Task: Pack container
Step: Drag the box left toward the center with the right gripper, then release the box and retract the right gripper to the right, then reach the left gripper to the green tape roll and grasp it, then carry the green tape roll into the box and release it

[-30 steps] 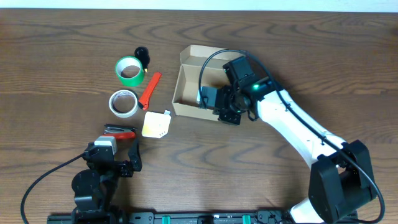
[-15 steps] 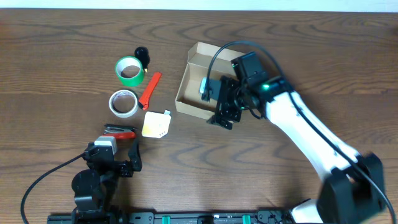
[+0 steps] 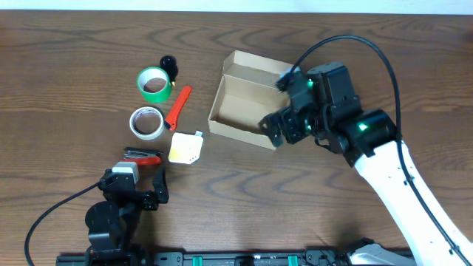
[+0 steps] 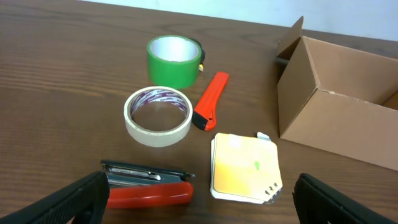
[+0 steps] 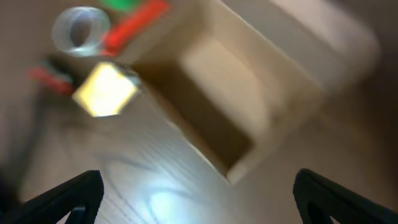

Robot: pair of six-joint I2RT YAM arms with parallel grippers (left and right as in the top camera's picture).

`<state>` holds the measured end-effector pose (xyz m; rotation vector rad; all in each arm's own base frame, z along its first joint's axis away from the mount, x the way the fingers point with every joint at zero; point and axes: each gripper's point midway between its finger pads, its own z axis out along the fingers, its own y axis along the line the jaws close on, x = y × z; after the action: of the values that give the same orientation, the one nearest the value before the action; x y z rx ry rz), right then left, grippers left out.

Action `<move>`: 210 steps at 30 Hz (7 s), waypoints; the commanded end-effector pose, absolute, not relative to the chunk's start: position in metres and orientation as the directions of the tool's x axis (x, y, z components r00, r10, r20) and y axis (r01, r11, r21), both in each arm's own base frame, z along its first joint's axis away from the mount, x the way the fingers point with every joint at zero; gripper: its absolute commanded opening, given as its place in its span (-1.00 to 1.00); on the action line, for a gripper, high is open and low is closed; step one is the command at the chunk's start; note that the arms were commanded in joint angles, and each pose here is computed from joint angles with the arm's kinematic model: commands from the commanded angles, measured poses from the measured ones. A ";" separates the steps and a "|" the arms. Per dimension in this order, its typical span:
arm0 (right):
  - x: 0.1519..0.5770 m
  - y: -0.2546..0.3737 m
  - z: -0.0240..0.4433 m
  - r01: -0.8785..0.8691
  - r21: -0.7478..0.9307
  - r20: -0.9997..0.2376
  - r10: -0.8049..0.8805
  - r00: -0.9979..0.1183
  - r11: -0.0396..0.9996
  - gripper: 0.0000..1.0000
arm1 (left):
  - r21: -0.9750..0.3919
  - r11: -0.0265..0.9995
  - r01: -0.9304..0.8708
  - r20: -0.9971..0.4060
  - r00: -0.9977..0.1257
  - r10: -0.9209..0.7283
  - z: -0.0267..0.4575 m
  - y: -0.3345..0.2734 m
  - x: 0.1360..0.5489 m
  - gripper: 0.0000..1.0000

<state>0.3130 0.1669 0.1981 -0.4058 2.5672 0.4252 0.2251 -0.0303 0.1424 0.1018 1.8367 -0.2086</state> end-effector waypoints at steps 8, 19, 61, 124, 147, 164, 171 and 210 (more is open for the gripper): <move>0.333 0.143 0.116 0.245 0.218 -0.246 0.296 -0.923 0.945 0.98 | -0.077 0.983 0.164 -0.958 -0.287 -0.027 0.133 -0.027 0.226 0.91; 0.341 0.114 0.062 0.252 -0.019 -0.231 0.241 -0.943 0.967 0.54 | -0.077 0.983 0.164 -0.958 -0.287 -0.027 0.133 -0.027 0.226 0.91; 0.295 0.111 0.256 -0.232 0.124 -0.499 -0.141 -0.855 0.965 0.96 | -0.077 0.983 0.164 -0.958 -0.287 -0.027 0.133 -0.027 0.226 0.91; 0.182 0.078 0.279 -0.278 0.130 -0.534 -0.169 -0.828 0.952 0.99 | 0.022 0.993 0.118 -0.698 -0.710 0.100 0.204 0.000 0.403 0.91; 0.182 0.078 0.279 -0.278 0.130 -0.534 -0.169 -0.828 0.952 0.98 | 0.087 0.995 0.053 -0.611 -0.786 0.095 0.061 0.023 0.517 0.91; 0.182 0.078 0.279 -0.278 0.130 -0.534 -0.169 -0.828 0.952 0.98 | 0.063 0.998 0.019 -0.591 -0.805 0.053 0.041 0.027 0.518 -0.86; 0.182 0.078 0.279 -0.278 0.130 -0.534 -0.169 -0.828 0.952 0.98 | 0.041 0.999 -0.014 -0.637 -0.771 0.016 0.085 0.027 0.536 -0.89; 0.182 0.078 0.279 -0.278 0.130 -0.534 -0.169 -0.828 0.952 0.99 | 0.022 0.659 0.752 -0.504 -0.561 0.657 0.145 -0.266 0.401 -0.89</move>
<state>0.1833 0.0782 0.2781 -0.3113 2.5680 0.2712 0.3981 -0.2639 0.1576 1.0736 2.3936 -0.2877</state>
